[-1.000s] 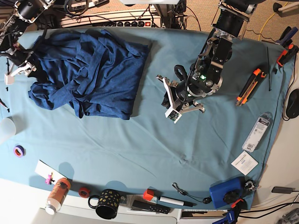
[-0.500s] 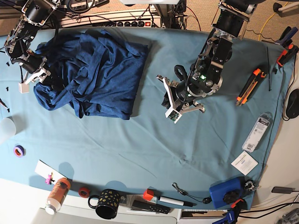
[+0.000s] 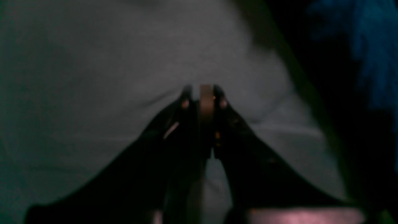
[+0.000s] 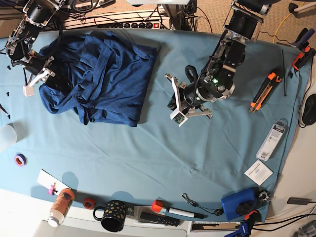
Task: Layout the t-shirt on the table in an organized manner, then fold the t-shirt properly
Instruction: 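Lower the right gripper and grasp the shirt's side edge, then fold the grasped side edge over the shirt with the right gripper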
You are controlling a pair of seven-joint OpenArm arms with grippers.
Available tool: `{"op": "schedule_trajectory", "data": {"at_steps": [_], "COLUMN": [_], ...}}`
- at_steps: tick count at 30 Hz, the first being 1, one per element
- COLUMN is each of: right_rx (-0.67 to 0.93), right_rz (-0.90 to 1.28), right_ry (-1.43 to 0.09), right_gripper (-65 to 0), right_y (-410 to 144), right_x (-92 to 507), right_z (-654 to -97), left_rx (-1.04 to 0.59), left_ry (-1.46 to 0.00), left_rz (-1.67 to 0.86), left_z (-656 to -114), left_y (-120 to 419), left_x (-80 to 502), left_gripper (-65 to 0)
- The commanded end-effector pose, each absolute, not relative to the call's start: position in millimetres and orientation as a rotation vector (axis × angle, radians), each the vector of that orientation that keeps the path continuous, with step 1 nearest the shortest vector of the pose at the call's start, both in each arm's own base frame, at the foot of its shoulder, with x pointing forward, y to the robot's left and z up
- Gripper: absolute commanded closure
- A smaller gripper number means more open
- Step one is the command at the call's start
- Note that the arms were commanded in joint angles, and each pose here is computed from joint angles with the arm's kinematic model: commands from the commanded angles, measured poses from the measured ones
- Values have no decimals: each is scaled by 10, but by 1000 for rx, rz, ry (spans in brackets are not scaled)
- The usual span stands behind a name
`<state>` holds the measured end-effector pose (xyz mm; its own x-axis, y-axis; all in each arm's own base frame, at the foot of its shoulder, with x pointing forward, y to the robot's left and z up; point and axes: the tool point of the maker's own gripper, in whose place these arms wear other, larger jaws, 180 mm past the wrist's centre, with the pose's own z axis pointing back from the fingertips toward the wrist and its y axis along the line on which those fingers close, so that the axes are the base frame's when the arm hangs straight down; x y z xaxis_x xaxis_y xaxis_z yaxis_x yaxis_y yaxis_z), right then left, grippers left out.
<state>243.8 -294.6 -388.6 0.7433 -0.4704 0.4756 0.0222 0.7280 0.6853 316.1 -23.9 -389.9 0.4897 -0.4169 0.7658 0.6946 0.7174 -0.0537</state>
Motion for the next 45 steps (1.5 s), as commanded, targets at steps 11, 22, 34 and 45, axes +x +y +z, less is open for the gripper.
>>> {"op": "schedule_trajectory", "data": {"at_steps": [11, 22, 34, 45], "right_rx": [743, 652, 525, 285], "right_rz": [-143, 1, 192, 300], "right_ry": [-835, -935, -730, -639], "right_gripper": [0, 0, 0, 0], "right_y": [-2541, -1897, -1155, -892], "right_x": [2666, 2755, 2862, 3009], "right_z": [-3409, -3087, -3567, -3776], "left_rx": [-392, -391, -390, -397], "left_ry": [-849, -844, -843, -824], "left_rz": [-694, -694, -694, -690], "left_z": [-3778, -3785, -3787, -3852], "left_y": [-270, -267, -266, -266], "left_x": [3241, 3237, 3236, 3157], "left_gripper": [-23, -23, -23, -23]}}
